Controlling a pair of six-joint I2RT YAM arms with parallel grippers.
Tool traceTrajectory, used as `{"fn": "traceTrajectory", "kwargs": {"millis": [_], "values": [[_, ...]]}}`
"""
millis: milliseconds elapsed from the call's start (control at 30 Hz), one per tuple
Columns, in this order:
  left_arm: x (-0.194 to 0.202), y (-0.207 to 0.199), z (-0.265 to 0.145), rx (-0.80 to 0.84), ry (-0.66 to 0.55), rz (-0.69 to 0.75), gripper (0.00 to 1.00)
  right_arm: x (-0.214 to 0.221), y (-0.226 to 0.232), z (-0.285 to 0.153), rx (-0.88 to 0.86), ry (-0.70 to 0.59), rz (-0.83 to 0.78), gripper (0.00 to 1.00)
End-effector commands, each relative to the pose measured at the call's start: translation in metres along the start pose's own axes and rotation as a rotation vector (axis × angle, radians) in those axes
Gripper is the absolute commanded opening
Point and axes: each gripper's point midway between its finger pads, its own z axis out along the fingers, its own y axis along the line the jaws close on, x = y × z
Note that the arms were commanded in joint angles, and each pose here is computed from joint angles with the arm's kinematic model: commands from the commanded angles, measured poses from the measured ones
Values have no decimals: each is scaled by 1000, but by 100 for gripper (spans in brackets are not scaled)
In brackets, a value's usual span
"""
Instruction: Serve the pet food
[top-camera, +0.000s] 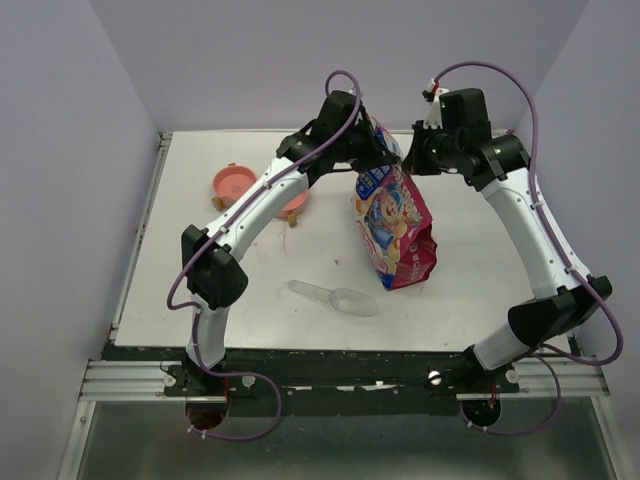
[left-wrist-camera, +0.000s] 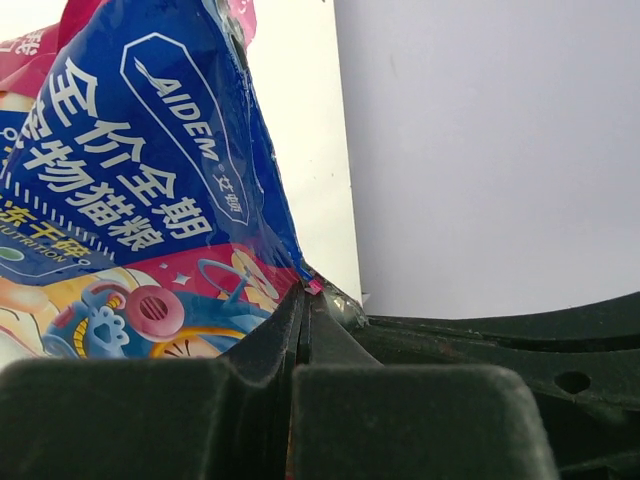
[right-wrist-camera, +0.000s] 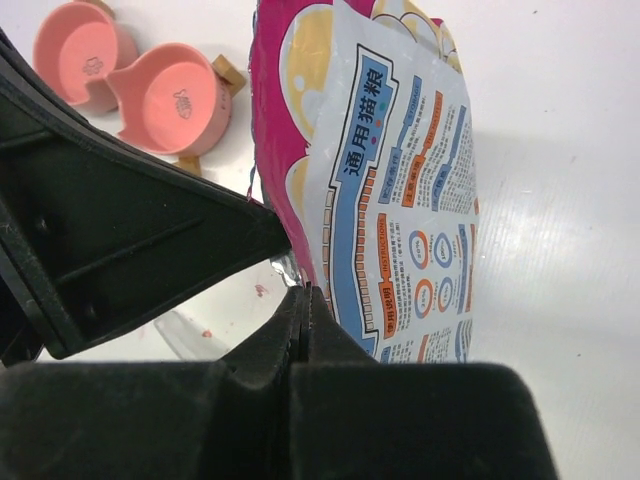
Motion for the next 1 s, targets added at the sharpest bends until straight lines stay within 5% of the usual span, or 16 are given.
{"fn": "traceTrajectory", "kwargs": {"millis": [0, 567, 833, 967], "values": [[20, 31, 1, -132, 54, 62, 0, -5, -27, -4, 193, -36, -43, 0], [56, 66, -6, -154, 176, 220, 0, 6, -35, -15, 387, -102, -121, 0], [48, 17, -13, 99, 130, 284, 0, 8, 15, -21, 63, -71, -53, 1], [37, -11, -21, 229, 81, 308, 0, 2, 4, -22, 51, -7, -29, 14]]}}
